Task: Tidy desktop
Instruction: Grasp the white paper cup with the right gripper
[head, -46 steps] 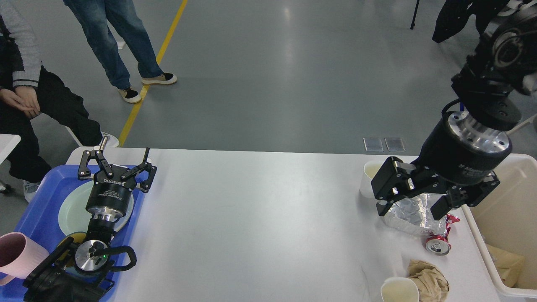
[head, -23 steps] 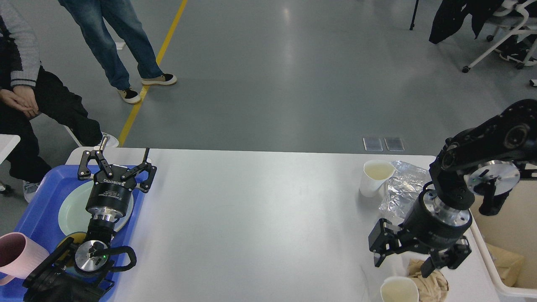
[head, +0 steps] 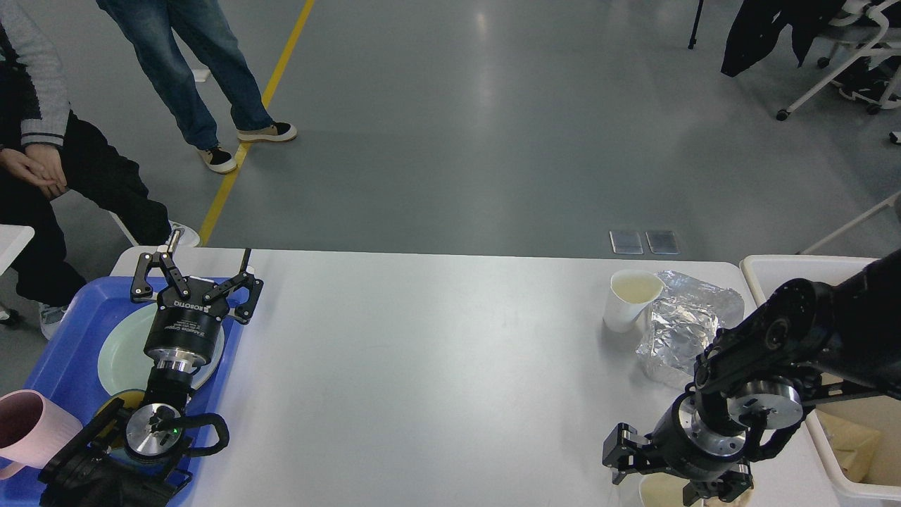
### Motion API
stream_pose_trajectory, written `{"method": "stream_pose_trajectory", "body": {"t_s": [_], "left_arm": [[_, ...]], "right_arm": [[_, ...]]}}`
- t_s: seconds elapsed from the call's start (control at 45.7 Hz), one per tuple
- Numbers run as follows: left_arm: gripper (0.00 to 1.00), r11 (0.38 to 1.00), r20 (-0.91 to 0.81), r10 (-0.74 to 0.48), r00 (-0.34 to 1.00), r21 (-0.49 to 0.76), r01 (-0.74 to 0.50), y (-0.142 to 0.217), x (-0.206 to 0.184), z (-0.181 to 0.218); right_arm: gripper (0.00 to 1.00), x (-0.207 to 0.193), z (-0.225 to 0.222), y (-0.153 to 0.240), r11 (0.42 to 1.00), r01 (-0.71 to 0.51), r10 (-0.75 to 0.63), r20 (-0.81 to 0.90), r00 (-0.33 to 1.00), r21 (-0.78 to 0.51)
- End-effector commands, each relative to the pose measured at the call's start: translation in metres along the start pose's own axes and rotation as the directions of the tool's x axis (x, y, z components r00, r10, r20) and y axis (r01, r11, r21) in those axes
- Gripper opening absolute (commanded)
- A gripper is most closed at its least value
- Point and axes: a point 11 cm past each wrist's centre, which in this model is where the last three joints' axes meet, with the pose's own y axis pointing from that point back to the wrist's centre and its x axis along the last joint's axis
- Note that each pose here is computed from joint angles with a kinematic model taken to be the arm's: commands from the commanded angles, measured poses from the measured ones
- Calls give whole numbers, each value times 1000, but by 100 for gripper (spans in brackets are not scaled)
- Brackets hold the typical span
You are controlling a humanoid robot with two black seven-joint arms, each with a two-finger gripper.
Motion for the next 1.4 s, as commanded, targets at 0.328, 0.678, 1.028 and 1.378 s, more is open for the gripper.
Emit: {"method": "stream_pose_trajectory", "body": {"t_s": [0.328,0.678,1.028,1.378], "left_arm": [[96,1000,0,0,1000,-1,0,0,0,0],[96,1000,0,0,1000,-1,0,0,0,0],[96,1000,0,0,1000,-1,0,0,0,0],[96,1000,0,0,1000,-1,0,0,0,0]], "right_arm": [[70,-5,-7,-40,1000,-31,31,10,999,1],[0,-10,-10,-42,1000,-4,4,8,1000,9],[0,-10,-10,-42,1000,-7,7,10,1000,12],[0,9,-35,38,989,79,-86,50,995,128]]}}
